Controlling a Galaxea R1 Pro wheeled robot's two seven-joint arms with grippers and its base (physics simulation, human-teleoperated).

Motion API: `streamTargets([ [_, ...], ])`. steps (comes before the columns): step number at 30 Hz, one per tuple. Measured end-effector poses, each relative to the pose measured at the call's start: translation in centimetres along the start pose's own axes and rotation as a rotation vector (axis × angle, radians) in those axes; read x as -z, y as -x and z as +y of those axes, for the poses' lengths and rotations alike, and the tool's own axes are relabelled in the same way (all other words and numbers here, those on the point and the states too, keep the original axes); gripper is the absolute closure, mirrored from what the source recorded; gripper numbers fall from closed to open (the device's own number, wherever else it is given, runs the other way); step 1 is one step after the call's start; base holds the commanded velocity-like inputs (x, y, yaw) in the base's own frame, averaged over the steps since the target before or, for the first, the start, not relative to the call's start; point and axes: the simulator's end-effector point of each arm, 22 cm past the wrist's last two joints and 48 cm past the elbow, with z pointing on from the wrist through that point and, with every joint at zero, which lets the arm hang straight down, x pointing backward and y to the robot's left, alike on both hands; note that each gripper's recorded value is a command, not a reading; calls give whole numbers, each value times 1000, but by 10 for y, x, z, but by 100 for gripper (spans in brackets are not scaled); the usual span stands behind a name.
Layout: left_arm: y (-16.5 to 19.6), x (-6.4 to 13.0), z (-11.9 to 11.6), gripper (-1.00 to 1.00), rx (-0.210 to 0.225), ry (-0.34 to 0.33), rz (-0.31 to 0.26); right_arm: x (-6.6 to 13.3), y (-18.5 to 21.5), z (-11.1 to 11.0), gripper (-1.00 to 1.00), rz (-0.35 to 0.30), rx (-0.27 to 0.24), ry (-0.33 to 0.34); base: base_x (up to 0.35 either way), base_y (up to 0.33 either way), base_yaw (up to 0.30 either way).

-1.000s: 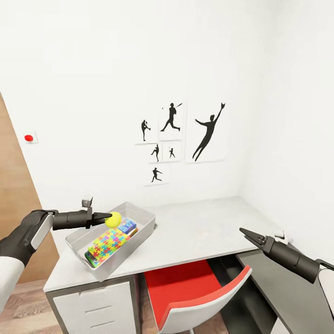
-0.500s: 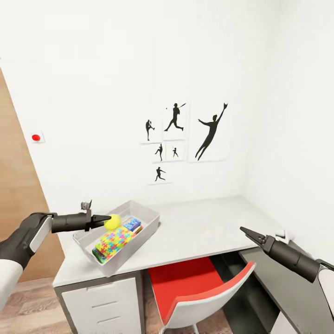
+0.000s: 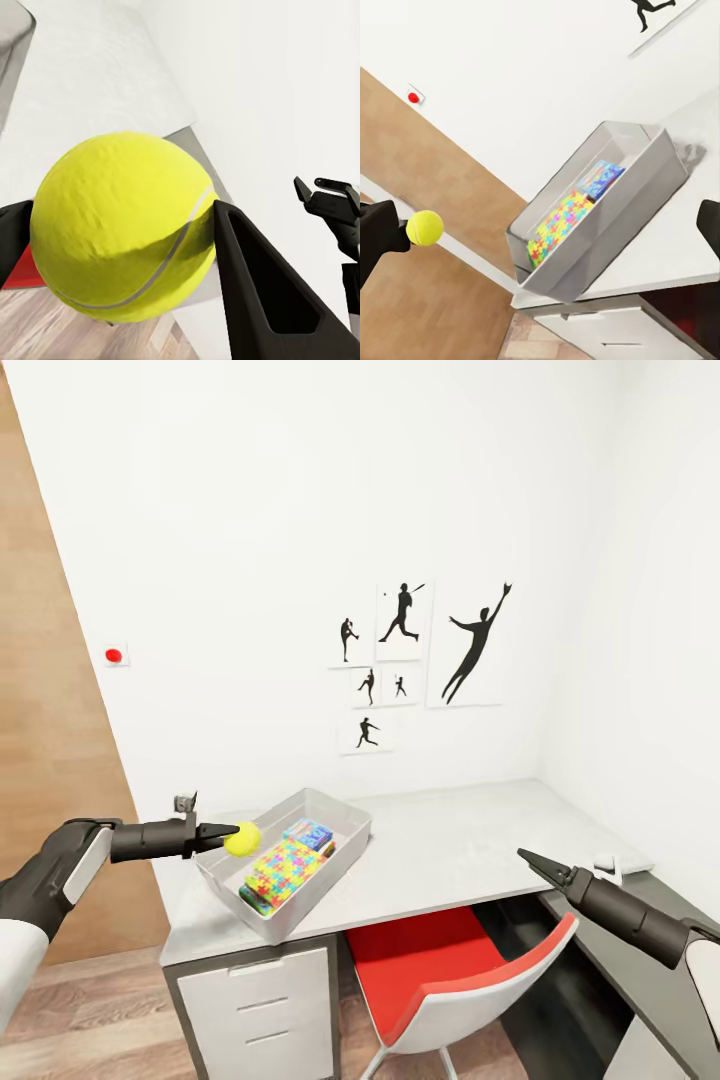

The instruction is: Put all the toys in the child's room - the three board games (two on the bed and one on the table), the two jigsaw puzzles on the table, and the tennis ball on the table - inside the toy box on the table in the child's room.

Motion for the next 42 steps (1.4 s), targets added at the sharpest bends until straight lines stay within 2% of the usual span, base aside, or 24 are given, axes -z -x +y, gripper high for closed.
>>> streamTargets([
  [11, 0, 3, 1, 100, -1, 5, -1, 1, 1, 0, -100, -2, 0, 1, 21, 279, 158],
  [20, 1, 7, 4, 100, -4, 15, -5, 2, 2, 0, -100, -5, -2, 1, 166, 248, 104],
  [32, 3, 8, 2, 100, -10, 14, -8, 3, 3, 0, -100, -8, -5, 3, 240, 153, -153],
  [42, 1, 8, 3, 100, -7, 14, -7, 3, 3, -1, -100, -9, -5, 0, 42, 13, -30],
])
